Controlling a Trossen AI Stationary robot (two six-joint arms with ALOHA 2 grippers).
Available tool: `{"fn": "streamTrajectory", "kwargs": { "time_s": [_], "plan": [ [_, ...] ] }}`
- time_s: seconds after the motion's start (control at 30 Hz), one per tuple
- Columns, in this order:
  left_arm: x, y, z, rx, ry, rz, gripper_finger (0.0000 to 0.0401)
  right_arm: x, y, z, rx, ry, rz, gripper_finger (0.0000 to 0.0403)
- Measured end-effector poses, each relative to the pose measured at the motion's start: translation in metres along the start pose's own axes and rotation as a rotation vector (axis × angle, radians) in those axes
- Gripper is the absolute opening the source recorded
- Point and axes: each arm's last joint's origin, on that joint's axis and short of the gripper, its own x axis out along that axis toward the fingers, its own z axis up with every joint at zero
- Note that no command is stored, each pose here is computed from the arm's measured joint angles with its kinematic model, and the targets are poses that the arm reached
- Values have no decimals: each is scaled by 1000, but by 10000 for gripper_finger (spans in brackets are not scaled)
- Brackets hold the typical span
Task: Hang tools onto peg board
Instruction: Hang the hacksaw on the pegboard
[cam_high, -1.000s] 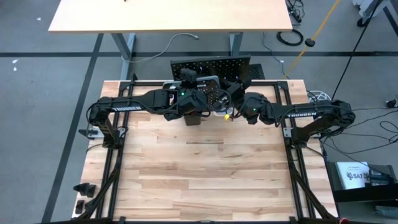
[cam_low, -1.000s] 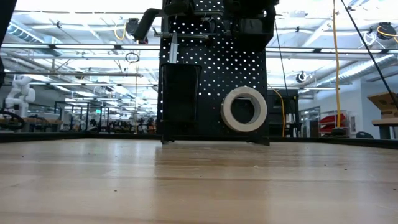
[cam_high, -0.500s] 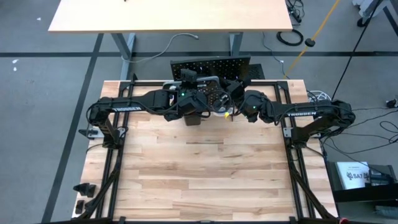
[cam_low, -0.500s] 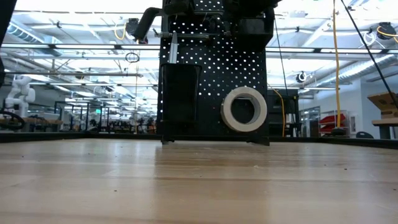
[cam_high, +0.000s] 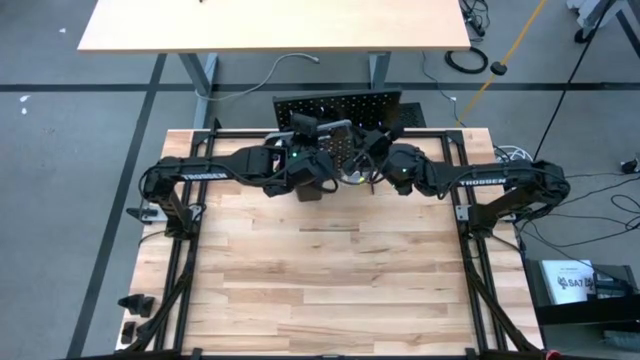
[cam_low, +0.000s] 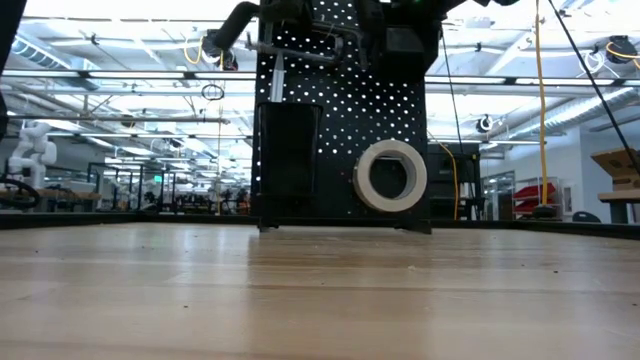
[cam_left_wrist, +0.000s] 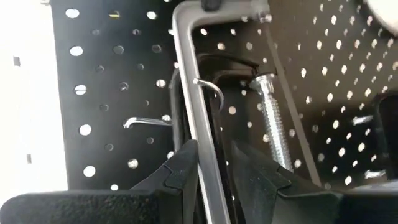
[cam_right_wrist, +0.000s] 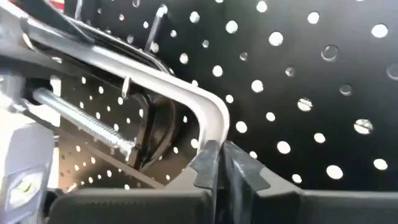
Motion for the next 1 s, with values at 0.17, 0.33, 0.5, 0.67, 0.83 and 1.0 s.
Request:
{"fn": "streamTrajectory", "kwargs": {
  "time_s": [0.17, 0.33, 0.5, 0.67, 0.83, 1.0],
  "plan": [
    [-3, -1, 0, 6, -4, -2, 98, 0, 0, 0, 7, -1, 7, 1],
    [-5, -2, 1, 7, -9, -1, 98, 0, 0, 0, 18, -1, 8, 2],
    [-5, -1, 0, 4, 3, 14, 98, 0, 0, 1, 22, -3, 13, 3],
    [-16, 4, -4, -13, -10, 29, 98, -1, 0, 1, 24, -5, 15, 3],
    [-33, 12, -12, -69, -51, 37, 98, -1, 0, 2, 27, -5, 15, 3],
    [-52, 18, -25, -131, -74, 27, 99, -1, 0, 1, 23, 0, 13, 3]
  ]
}}
